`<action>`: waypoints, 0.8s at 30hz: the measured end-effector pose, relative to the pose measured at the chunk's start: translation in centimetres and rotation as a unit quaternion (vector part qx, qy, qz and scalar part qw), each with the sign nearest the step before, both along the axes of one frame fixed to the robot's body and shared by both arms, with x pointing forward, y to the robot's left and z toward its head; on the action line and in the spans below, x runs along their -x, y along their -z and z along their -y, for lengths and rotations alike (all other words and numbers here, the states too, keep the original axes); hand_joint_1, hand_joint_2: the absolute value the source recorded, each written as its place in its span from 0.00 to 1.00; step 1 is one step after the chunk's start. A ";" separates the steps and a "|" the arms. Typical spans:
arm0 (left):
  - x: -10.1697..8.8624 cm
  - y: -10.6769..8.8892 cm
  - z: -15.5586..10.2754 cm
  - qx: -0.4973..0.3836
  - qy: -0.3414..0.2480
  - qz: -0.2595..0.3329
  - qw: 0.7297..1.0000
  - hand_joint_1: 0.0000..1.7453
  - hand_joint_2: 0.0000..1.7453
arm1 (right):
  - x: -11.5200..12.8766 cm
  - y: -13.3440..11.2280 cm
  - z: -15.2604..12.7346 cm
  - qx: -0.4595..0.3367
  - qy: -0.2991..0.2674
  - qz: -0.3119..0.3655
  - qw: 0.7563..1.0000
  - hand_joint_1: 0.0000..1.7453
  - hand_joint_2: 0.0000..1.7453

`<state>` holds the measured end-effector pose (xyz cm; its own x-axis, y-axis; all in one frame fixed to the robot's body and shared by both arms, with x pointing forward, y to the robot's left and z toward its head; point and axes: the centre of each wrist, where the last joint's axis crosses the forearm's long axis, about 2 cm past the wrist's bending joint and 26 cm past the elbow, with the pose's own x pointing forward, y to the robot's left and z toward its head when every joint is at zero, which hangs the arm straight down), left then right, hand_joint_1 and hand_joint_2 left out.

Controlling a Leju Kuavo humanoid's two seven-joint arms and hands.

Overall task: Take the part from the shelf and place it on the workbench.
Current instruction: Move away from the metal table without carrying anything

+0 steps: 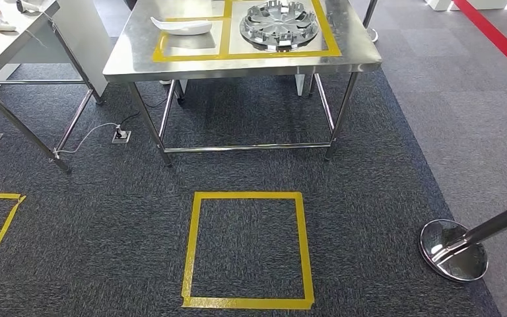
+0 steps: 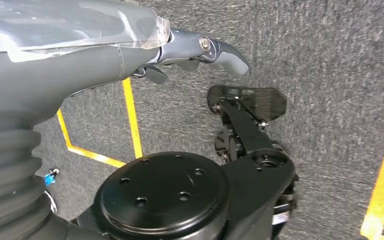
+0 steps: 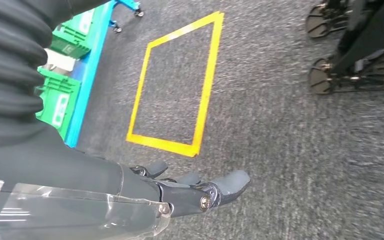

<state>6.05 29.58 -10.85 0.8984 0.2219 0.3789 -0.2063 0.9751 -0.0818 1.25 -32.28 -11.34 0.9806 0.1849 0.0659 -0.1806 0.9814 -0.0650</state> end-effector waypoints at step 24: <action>3.9 0.2 0.2 -0.026 0.072 -0.057 0.995 0.00 0.00 | 0.6 -0.1 -1.6 -0.019 0.083 0.066 0.994 0.00 0.00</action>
<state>2.12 29.34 -11.09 0.9570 0.0712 0.2811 -0.0701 0.9974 -0.0143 0.63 -30.69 -11.24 0.9798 0.0171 0.1991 -0.0094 0.9992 -0.0397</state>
